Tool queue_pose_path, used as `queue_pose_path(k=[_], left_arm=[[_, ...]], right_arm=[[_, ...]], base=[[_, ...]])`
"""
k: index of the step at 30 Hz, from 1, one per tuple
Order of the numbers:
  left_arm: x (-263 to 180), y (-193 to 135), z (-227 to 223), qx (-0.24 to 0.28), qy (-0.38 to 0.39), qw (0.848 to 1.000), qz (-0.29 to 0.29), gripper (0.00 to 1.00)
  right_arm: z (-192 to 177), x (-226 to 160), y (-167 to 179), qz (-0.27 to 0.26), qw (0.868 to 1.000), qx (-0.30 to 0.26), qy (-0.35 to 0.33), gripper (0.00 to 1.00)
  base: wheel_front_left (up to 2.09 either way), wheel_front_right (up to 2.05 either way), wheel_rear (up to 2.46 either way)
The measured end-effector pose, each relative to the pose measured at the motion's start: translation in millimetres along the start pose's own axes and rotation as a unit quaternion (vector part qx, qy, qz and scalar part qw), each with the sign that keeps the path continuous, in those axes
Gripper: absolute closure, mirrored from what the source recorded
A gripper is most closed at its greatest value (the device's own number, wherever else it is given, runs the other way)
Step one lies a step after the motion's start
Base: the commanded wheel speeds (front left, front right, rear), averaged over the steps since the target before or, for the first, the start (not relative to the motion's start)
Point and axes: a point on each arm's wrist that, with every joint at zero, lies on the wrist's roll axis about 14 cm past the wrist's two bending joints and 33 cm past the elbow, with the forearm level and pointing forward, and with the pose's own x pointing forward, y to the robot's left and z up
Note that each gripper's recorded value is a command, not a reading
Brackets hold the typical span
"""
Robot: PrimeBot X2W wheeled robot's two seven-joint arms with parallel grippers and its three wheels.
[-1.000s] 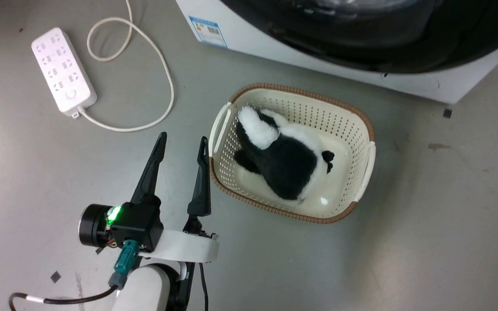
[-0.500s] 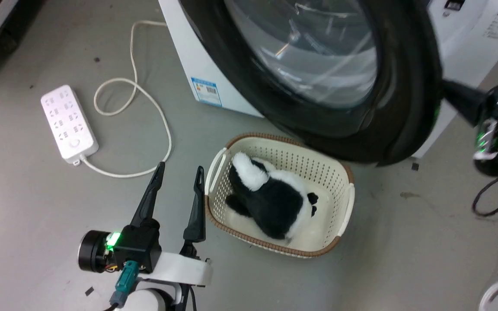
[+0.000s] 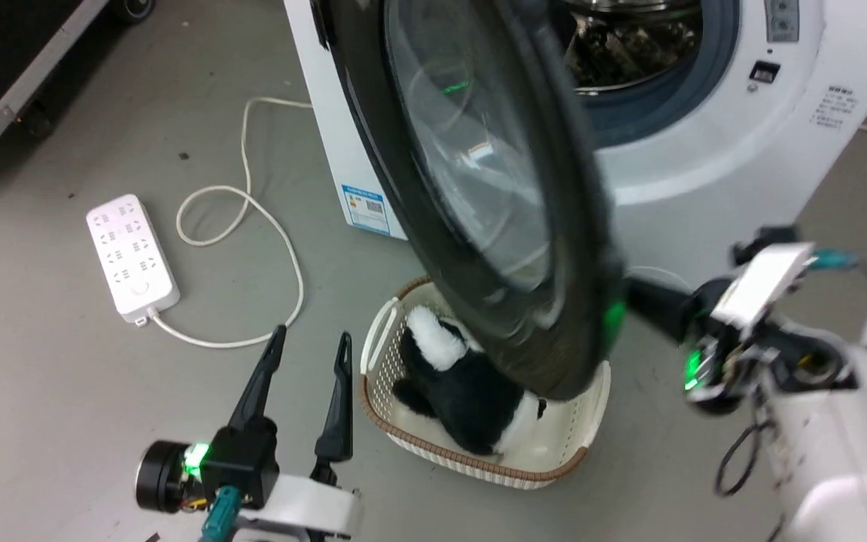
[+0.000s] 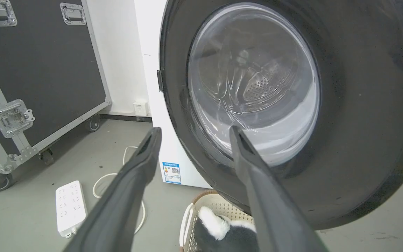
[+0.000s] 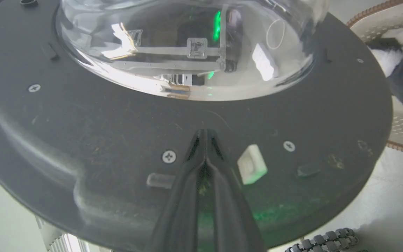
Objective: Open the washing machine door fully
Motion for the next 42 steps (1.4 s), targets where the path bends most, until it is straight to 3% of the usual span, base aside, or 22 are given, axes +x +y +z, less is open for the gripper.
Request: queue_pose_path(k=[10,20,21,22,26,29,32,34,37,42], left_arm=[[-16,1,-7,-0.004,0.014,1.000,-0.002,0.00],[-15,-1,-5,-0.008,0.009,1.000,-0.004,0.00],[-15,-2,-4,-0.009,0.008,1.000,-0.007,0.00],[-14,-3,-4,-0.010,0.007,1.000,-0.008,0.00],[-11,-10,-3,-0.015,0.003,1.000,-0.019,0.00],[-6,-16,-1,-0.021,0.000,0.999,-0.028,0.00],[-1,-22,0,-0.023,-0.004,0.999,-0.037,0.00],[2,-24,1,-0.024,-0.007,0.999,-0.041,0.00],[6,-27,3,-0.025,-0.011,0.999,-0.046,0.00],[8,-32,3,-0.035,-0.011,0.998,-0.054,0.00]], right_arm=[[-70,18,6,0.030,0.998,0.003,0.047,1.00],[-68,12,10,0.035,0.999,-0.003,0.005,0.98],[-61,9,10,0.032,0.999,-0.009,-0.015,0.52],[-52,3,9,0.028,0.999,-0.016,-0.037,0.00],[-3,-31,20,0.021,0.985,-0.086,-0.151,0.00],[29,-67,40,0.014,0.952,-0.186,-0.242,0.00],[45,-105,50,-0.006,0.906,-0.280,-0.318,0.00],[51,-133,50,-0.034,0.864,-0.352,-0.358,0.00],[55,-175,44,-0.089,0.788,-0.459,-0.400,0.00],[45,-230,30,-0.171,0.682,-0.559,-0.439,0.00]], base=[[0.00,0.00,0.00],[0.00,0.00,0.00],[0.00,0.00,0.00],[0.00,0.00,0.00],[0.00,0.00,0.00],[0.00,0.00,0.00],[0.00,0.00,0.00],[0.00,0.00,0.00],[0.00,0.00,0.00],[0.00,0.00,0.00]])
